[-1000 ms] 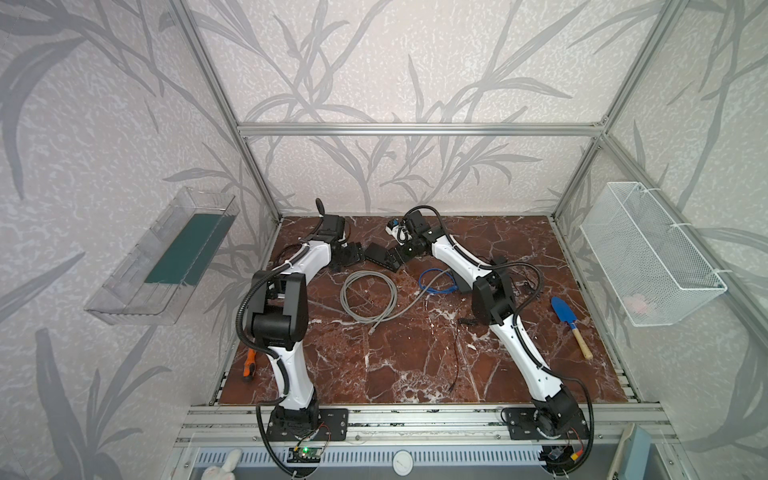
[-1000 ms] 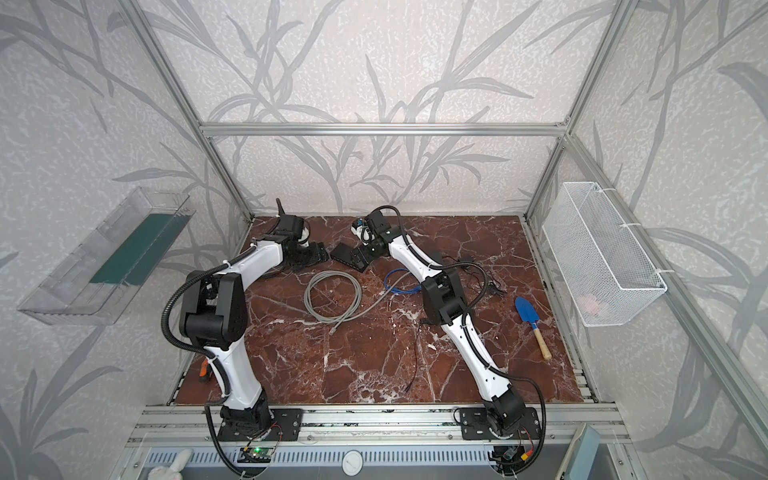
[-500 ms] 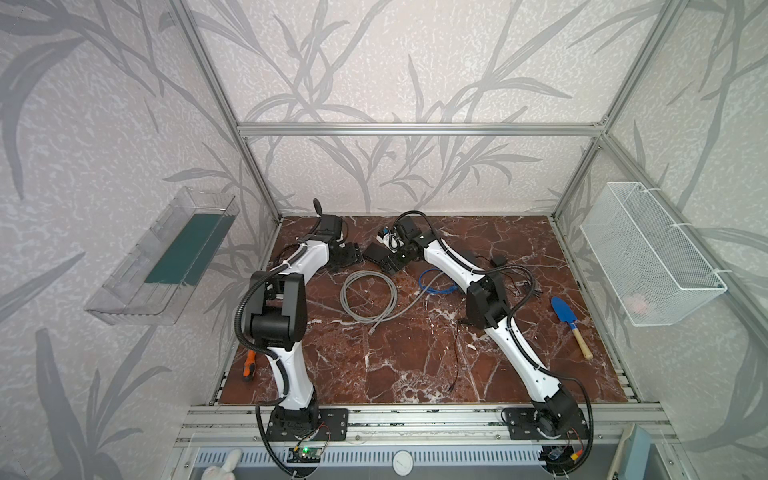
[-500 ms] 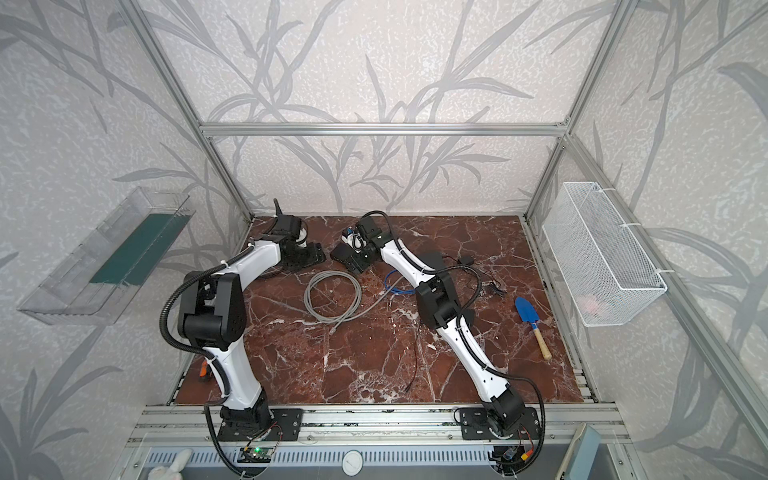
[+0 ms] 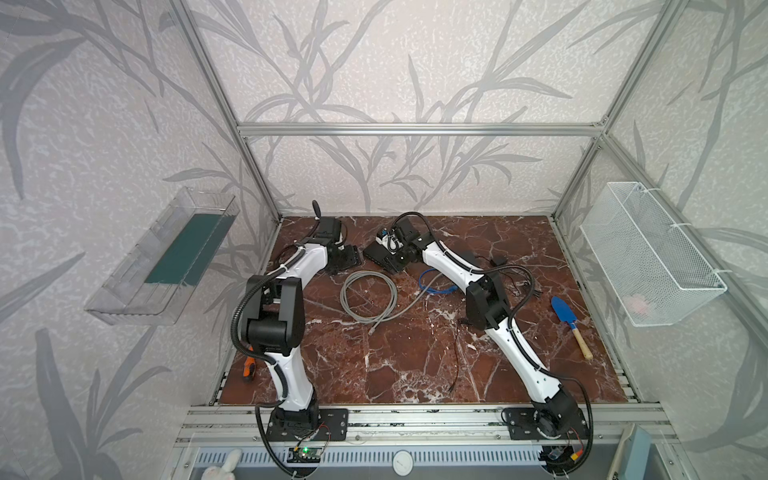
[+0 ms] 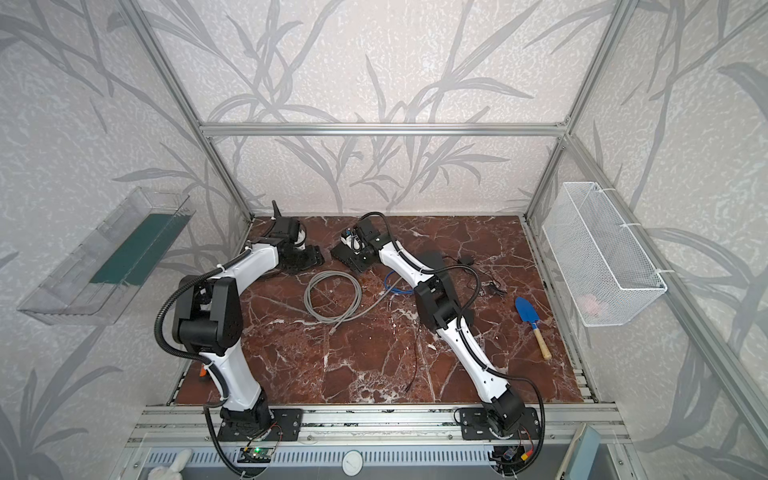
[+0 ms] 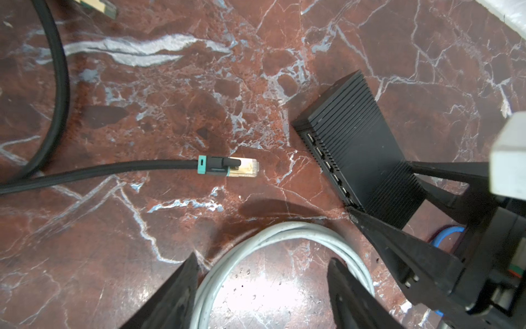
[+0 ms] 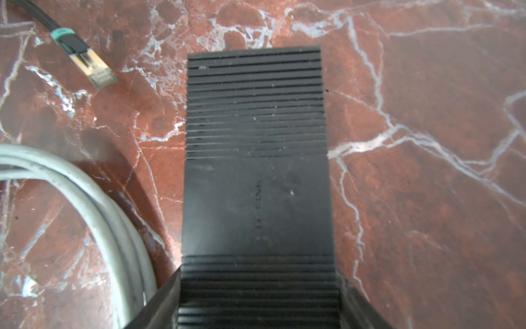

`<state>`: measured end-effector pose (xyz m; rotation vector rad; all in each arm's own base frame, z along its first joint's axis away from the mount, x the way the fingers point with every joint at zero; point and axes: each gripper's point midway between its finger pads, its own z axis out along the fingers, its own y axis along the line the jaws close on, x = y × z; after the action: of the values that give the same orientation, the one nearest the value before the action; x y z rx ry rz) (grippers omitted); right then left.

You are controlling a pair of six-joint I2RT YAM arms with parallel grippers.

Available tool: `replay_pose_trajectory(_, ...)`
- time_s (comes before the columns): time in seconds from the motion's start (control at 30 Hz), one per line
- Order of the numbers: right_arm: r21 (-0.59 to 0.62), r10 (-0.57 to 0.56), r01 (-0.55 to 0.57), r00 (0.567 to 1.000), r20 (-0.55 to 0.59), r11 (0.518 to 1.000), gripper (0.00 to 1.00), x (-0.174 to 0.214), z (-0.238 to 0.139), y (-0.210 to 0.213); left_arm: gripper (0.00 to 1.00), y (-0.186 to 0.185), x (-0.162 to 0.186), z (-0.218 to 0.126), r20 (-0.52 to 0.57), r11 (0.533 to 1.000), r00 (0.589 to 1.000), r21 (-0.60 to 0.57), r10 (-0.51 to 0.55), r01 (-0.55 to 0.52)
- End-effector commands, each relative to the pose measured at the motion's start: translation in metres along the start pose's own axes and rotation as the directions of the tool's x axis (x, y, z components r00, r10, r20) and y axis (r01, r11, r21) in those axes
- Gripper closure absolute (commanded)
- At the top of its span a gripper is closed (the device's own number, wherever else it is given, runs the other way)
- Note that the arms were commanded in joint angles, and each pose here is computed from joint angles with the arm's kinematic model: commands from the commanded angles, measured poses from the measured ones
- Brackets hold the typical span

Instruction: Insert the plug into the switch port

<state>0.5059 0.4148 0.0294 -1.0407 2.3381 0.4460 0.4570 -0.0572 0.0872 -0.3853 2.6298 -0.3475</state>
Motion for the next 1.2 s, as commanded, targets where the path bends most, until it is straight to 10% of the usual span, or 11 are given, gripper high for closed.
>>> replay_pose_trajectory(0.0,0.015,-0.002,0.001,0.996,0.094,1.0,0.36,-0.039,-0.046,0.004,0.27,-0.001,-0.007,-0.017,0.045,1.0,0.999,0.0,0.016,-0.016)
replay_pose_trajectory(0.37,-0.004,0.053,-0.052,0.991,0.124,0.999,0.39,-0.018,-0.137,0.026,0.27,0.004,-0.01,-0.021,0.071,0.998,0.996,-0.034,0.053,-0.051)
replay_pose_trajectory(0.73,-0.329,0.131,-0.101,0.989,0.07,0.939,0.41,0.101,-0.228,0.115,0.27,0.007,-0.015,-0.021,0.097,0.997,0.993,-0.052,0.067,-0.062)
replay_pose_trajectory(1.17,-0.252,0.211,-0.234,0.97,-0.117,0.939,0.41,0.219,-0.212,0.123,0.27,0.001,-0.016,-0.015,0.093,0.997,0.994,-0.047,0.064,-0.06)
